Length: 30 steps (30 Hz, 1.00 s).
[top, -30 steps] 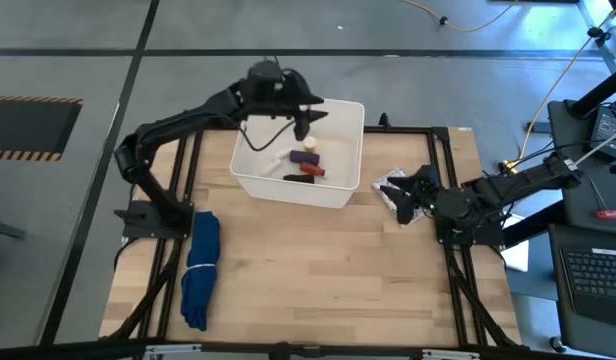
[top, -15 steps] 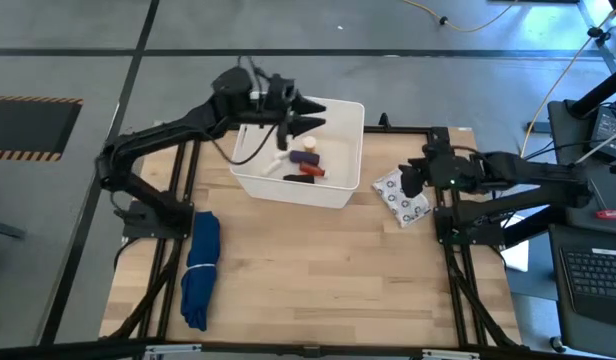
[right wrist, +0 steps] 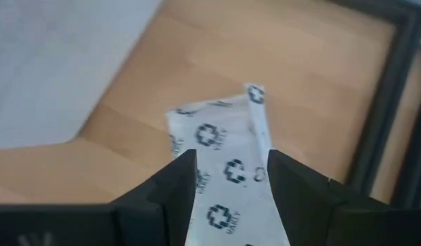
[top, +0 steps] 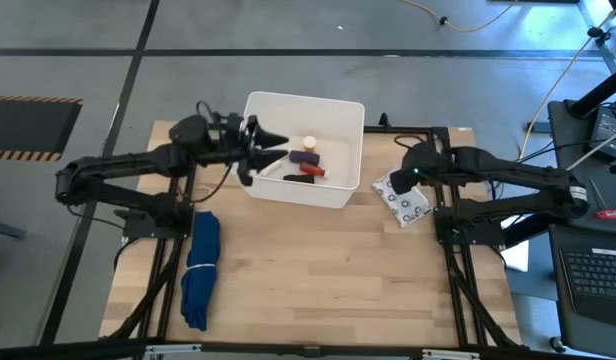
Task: Pick & place medical supplies in basket/bin
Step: Put the white mailer bag into the white bin
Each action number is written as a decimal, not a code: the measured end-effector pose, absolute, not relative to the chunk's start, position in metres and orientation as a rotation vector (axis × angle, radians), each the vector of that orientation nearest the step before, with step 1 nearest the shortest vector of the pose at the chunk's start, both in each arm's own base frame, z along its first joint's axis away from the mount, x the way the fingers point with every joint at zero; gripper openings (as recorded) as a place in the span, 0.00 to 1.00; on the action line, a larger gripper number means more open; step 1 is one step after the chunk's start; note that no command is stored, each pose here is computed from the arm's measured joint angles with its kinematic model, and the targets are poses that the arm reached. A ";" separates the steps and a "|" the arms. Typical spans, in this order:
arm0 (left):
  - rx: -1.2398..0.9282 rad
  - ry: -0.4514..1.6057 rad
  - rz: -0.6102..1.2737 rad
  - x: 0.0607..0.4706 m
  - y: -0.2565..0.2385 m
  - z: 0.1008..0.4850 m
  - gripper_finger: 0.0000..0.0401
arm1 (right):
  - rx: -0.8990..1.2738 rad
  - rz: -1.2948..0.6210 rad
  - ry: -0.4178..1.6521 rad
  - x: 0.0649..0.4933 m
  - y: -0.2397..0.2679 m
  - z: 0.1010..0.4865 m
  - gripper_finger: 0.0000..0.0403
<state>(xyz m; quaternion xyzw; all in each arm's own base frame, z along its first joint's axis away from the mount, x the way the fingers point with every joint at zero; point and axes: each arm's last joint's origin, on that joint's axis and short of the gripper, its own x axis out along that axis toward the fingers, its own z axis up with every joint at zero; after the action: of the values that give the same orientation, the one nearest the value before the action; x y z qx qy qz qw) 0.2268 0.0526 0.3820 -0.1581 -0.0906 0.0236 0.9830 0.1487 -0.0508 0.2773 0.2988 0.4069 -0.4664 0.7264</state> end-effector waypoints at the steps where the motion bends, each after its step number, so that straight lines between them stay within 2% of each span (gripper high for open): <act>1: -0.323 -0.181 0.051 0.225 0.049 0.379 0.47 | 0.676 -1.042 0.912 0.149 -0.054 0.276 0.45; 13: -0.344 -0.126 0.035 0.225 0.027 0.356 0.47 | 0.627 -1.011 1.170 0.166 -0.085 0.249 0.45; 30: -0.346 -0.110 -0.020 0.227 0.014 0.356 0.47 | 0.636 -0.905 1.415 0.180 -0.121 0.211 0.45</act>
<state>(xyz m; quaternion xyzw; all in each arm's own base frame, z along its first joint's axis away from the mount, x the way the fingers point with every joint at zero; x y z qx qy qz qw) 0.2266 0.0137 0.3556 -0.1721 -0.0545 -0.0101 0.9835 0.1796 -0.1206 0.2106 0.2770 0.6162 -0.3940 0.6231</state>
